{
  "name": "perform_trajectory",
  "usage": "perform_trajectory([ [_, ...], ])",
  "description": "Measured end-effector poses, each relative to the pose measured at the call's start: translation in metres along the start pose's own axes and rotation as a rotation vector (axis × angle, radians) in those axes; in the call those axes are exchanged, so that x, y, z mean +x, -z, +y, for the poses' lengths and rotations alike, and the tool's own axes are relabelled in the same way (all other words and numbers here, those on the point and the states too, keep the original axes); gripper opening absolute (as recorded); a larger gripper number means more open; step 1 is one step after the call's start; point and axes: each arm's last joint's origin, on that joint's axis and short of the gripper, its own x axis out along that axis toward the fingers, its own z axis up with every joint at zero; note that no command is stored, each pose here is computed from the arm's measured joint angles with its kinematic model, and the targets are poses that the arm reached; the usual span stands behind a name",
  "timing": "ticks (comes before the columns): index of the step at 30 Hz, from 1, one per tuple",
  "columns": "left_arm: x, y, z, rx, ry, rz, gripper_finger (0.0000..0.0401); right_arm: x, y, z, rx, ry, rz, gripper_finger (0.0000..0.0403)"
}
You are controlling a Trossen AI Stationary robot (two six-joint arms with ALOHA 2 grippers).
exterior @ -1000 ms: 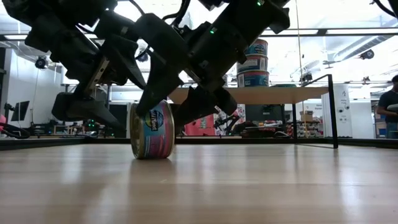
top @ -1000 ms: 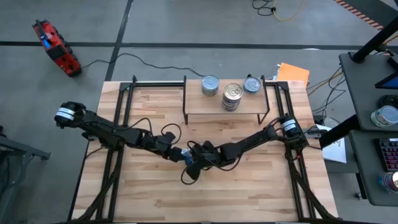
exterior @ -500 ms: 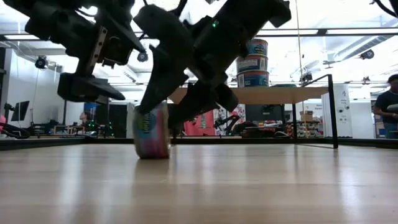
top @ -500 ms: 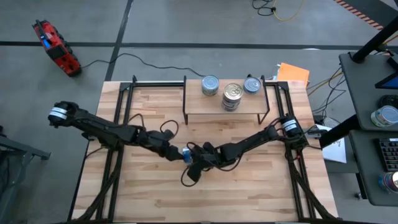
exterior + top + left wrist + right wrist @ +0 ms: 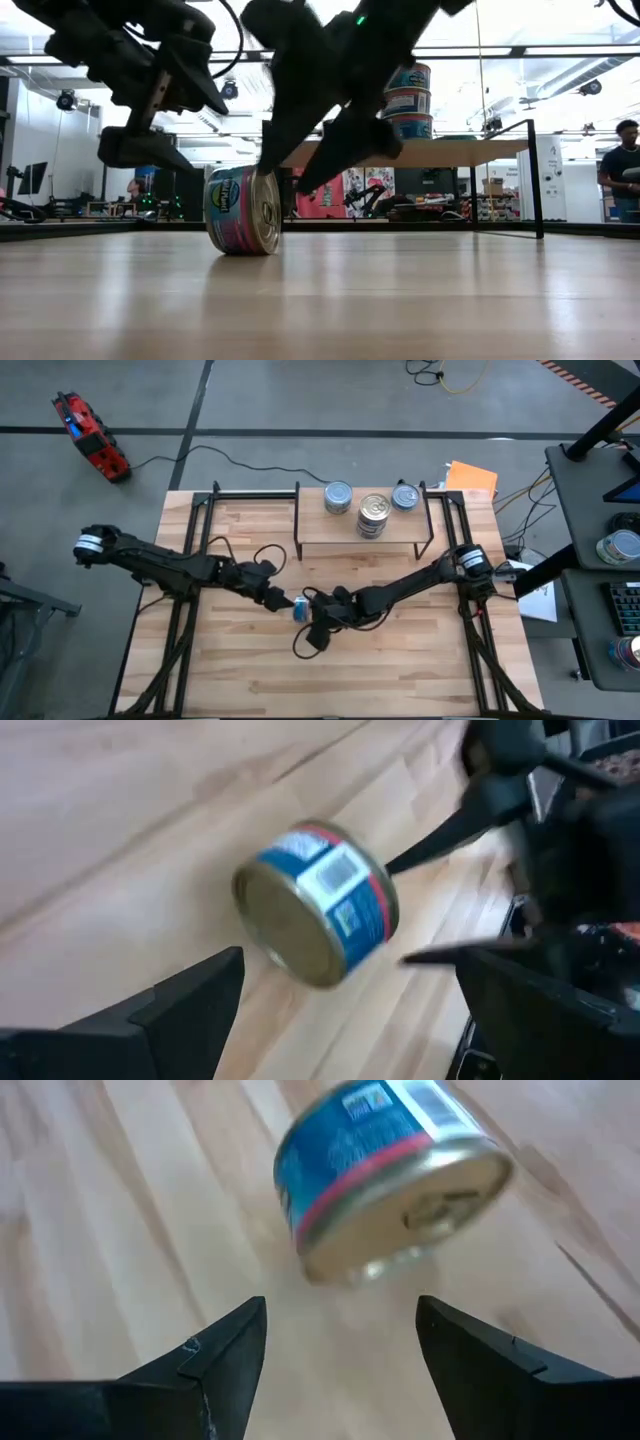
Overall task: Stack canned seafood by type on shelf
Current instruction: Stack the blue-pink tuna can on top of the other blue-pink tuna cans
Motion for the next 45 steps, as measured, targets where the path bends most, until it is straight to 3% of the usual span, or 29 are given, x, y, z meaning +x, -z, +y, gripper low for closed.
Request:
perform_trajectory([
  [6,-0.005,0.013,-0.009,0.034,0.054,0.028,0.0349,-0.041,-0.001,-0.010,-0.072,0.058,0.152,0.0227],
  [11,-0.005,0.026,-0.025,-0.020,0.043,-0.043,0.0349,-0.069,-0.006,-0.026,-0.146,0.132,0.216,0.0209],
  [14,-0.001,0.027,-0.038,-0.059,-0.035,-0.114,0.0349,-0.080,-0.011,-0.031,-0.195,0.122,0.204,0.0199],
  [20,0.020,0.023,-0.059,-0.096,-0.330,-0.094,0.0349,-0.109,-0.018,-0.040,-0.282,0.106,0.205,0.0186],
  [29,0.066,0.019,-0.082,-0.080,-0.417,-0.085,0.0349,-0.161,-0.025,-0.052,-0.308,0.095,0.092,0.0178],
  [40,0.091,0.021,-0.079,-0.083,-0.515,-0.127,0.0348,-0.174,-0.021,-0.061,-0.306,0.084,0.068,0.0175],
  [45,0.092,0.023,-0.072,-0.098,-0.535,-0.122,0.0307,-0.169,-0.017,-0.064,-0.307,0.096,0.089,0.0169],
])
